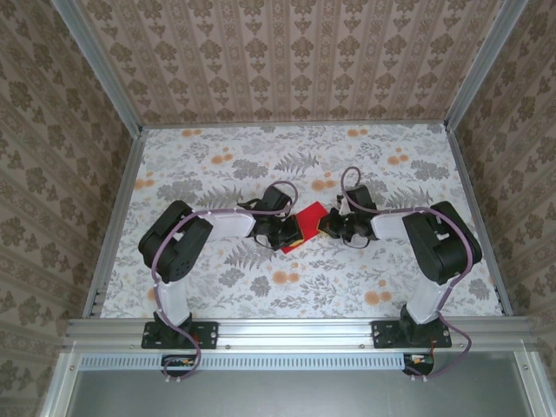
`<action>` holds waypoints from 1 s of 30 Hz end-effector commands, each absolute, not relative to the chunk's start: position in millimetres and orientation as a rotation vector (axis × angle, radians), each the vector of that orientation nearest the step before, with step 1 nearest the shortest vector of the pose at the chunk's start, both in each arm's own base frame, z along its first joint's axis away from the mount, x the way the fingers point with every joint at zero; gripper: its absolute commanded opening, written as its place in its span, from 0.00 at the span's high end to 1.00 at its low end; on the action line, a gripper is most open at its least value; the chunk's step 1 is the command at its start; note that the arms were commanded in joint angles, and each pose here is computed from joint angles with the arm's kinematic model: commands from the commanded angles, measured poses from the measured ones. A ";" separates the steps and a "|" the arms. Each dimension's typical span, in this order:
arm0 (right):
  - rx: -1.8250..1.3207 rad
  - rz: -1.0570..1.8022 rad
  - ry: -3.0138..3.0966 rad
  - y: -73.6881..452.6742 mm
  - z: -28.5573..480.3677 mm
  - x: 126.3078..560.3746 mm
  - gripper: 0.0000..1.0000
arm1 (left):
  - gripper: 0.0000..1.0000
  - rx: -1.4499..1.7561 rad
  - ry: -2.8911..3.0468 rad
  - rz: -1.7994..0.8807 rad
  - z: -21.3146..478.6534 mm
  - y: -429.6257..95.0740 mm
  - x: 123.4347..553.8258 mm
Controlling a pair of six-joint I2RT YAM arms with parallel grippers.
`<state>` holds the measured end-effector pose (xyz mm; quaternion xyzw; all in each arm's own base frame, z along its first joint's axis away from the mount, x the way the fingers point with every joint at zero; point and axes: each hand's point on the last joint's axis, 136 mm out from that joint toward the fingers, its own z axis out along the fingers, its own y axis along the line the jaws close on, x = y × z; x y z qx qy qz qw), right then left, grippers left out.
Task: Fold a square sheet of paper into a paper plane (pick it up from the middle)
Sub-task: First fold in half a square sheet of paper at the center of the table.
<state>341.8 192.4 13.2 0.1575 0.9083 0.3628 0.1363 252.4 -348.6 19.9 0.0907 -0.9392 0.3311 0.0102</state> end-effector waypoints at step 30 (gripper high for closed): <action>0.390 1.087 2.629 222.5 22.0 341.3 0.94 | 1.00 -0.243 -3.028 0.883 37.4 -312.4 263.3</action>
